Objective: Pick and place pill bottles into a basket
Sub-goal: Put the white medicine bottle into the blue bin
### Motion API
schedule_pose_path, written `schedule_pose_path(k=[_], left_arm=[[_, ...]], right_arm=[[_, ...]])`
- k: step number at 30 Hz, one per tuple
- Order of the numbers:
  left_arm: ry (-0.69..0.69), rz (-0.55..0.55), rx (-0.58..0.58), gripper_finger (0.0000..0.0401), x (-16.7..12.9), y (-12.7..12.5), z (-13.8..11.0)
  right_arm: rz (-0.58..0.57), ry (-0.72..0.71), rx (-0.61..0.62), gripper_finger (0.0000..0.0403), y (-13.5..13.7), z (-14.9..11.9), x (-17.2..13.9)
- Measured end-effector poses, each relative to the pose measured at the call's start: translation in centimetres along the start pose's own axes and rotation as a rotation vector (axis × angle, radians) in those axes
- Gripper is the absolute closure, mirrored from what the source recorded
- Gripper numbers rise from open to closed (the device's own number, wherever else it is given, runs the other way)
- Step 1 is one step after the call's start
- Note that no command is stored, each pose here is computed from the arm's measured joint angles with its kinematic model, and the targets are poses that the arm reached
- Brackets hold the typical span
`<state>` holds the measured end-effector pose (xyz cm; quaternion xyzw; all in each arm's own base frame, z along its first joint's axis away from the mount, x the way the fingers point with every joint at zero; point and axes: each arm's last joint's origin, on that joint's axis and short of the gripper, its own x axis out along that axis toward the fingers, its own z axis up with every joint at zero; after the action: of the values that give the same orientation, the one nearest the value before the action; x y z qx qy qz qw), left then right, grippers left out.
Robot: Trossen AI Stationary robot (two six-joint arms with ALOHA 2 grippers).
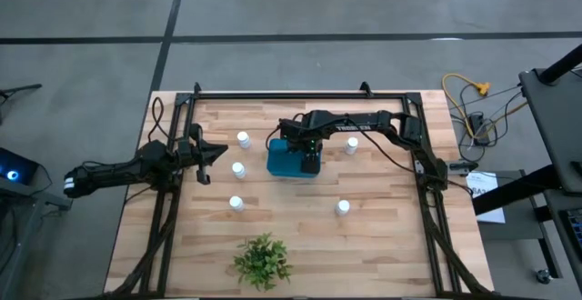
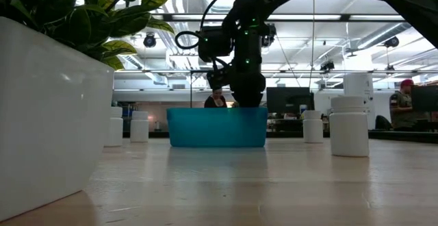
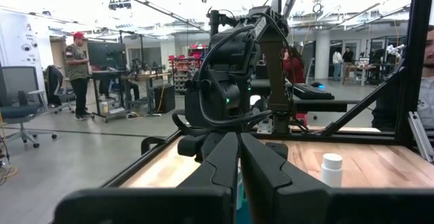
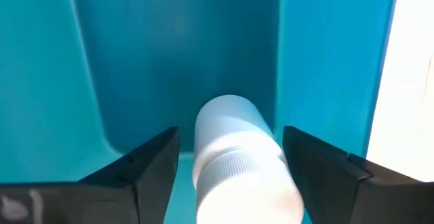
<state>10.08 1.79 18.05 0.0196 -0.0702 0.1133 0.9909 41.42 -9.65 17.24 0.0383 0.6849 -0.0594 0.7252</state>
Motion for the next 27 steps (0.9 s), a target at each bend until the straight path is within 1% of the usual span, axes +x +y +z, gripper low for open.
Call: schedule_pose_path(k=[8, 14, 21, 27], left_arm=[[0.000, 0.000, 0.000, 0.0401, 0.0, 0.0, 0.0], [0.000, 0.000, 0.000, 0.0401, 0.0, 0.0, 0.0], [0.000, 0.000, 0.000, 0.0401, 0.0, 0.0, 0.0], [0.000, 0.000, 0.000, 0.0401, 0.0, 0.0, 0.0]], right_arm=[[0.001, -0.002, -0.012, 0.0134, 0.0, 0.0, -0.1], [-0.001, -0.018, -0.016, 0.0135, 0.0, -0.1, -0.7], [-0.002, -0.037, -0.018, 0.0142, 0.0, -0.1, -2.2], [-0.003, -0.052, -0.018, 0.0140, -0.1, 0.3, -3.6]])
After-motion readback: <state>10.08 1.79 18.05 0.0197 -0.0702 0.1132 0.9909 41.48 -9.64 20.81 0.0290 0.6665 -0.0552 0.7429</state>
